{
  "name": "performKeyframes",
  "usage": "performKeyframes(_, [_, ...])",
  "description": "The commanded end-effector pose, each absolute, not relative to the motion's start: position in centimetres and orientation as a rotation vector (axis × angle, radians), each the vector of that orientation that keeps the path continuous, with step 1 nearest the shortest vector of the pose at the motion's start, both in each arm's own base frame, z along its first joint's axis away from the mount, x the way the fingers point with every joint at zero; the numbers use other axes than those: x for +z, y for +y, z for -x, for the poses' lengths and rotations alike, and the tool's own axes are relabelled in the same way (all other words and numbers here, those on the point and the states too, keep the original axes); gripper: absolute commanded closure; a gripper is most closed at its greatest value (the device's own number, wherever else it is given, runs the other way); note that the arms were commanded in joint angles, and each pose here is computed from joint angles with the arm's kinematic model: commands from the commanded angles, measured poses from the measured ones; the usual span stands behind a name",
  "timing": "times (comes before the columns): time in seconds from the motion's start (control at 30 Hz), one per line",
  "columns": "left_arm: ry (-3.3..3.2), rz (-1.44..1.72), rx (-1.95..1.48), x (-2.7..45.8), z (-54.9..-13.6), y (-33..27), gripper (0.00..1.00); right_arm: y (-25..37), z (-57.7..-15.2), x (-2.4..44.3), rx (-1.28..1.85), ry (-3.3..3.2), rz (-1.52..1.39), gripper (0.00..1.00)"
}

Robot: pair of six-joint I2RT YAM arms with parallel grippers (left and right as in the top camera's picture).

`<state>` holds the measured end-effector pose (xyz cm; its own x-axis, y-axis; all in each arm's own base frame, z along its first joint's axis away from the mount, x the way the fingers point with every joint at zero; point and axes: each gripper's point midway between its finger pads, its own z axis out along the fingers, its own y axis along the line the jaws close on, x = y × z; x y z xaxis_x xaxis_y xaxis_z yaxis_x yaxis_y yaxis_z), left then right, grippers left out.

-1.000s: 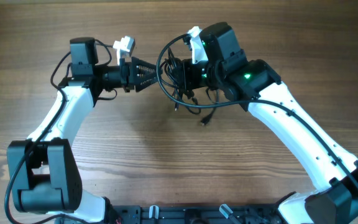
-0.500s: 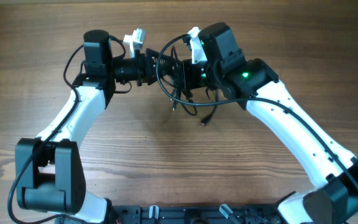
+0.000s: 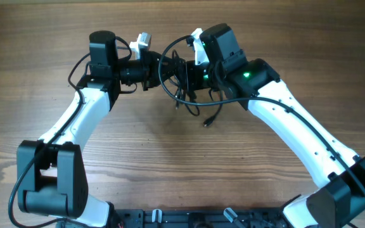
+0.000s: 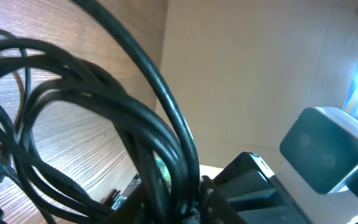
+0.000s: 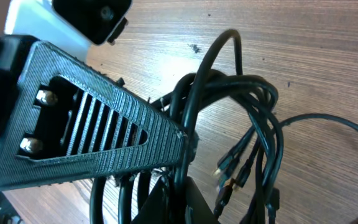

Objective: Untangle cables

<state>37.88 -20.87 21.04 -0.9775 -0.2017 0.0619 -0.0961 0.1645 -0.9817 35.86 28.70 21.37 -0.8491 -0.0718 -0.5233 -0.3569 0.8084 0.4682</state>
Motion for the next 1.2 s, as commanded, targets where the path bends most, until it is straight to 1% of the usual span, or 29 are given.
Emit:
performKeyframes(0.0, [2.322, 0.276, -1.942, 21.7, -37.7, -21.1, 0.94, 28.6, -36.4, 21.9, 0.772, 2.48, 0.284, 0.96])
performKeyframes(0.03, [2.323, 0.278, -1.936, 21.7, -37.8, -21.2, 0.96, 28.6, -36.4, 21.9, 0.772, 2.48, 0.284, 0.96])
performKeyframes(0.17, [2.319, 0.228, -1.907, 21.4, -37.7, -21.4, 0.96, 28.3, -36.9, 22.5, 0.769, 2.463, 0.278, 0.96])
performKeyframes(0.23, [2.352, 0.215, -1.875, 20.4, -37.2, -21.2, 0.96, 27.4, -37.9, 24.5, 0.773, 2.405, 0.279, 0.96])
performKeyframes(0.33, [2.389, 0.196, -1.83, 19.3, -36.7, -21.0, 0.96, 26.8, -38.4, 28.9, 0.848, 2.273, 0.338, 0.96])
performKeyframes(0.4, [2.394, 0.148, -1.81, 18.9, -36.3, -21.0, 0.96, 25.8, -38.6, 31.6, 0.862, 2.2, 0.323, 0.96])
performKeyframes(0.5, [2.41, 0.114, -1.792, 18.4, -35.8, -20.9, 0.96, 24.0, -38.7, 34.1, 0.838, 2.129, 0.315, 0.96])
performKeyframes(0.57, [2.417, 0.095, -1.784, 18.1, -35.6, -20.9, 0.96, 22.9, -39.0, 34.7, 0.817, 2.111, 0.292, 0.96])
performKeyframes(0.7, [2.417, -0.051, -1.737, 17.3, -34.5, -20.8, 0.96, 20.5, -39.9, 37.4, 0.835, 2.025, 0.266, 0.96])
performKeyframes(0.73, [2.443, -0.062, -1.691, 16.6, -34.2, -20.6, 0.96, 20.1, -39.9, 38.9, 0.871, 1.977, 0.286, 0.96])
performKeyframes(0.8, [2.554, 0.03, -1.531, 14.2, -34.3, -19.5, 0.96, 20.0, -39.5, 41.3, 0.947, 1.908, 0.323, 0.96])
performKeyframes(0.9, [2.69, 0.171, -1.252, 10.9, -34.6, -17.2, 0.96, 20.7, -37.9, 45.4, 1.188, 1.782, 0.392, 0.96])
performKeyframes(0.97, [2.737, 0.219, -1.141, 9.8, -34.6, -16.2, 0.96, 20.0, -38.0, 46.9, 1.261, 1.75, 0.338, 0.96])
performKeyframes(1.03, [2.774, 0.202, -1.04, 8.8, -34.3, -15.3, 0.96, 18.7, -38.8, 48.1, 1.306, 1.727, 0.243, 0.96])
performKeyframes(1.07, [2.795, 0.222, -0.974, 8.3, -34.2, -14.6, 0.96, 17.8, -39.3, 48.8, 1.309, 1.707, 0.193, 0.96])
performKeyframes(1.17, [2.818, 0.246, -0.896, 7.7, -34.2, -13.8, 0.96, 16.1, -40.8, 48.7, 1.236, 1.698, 0.099, 0.96])
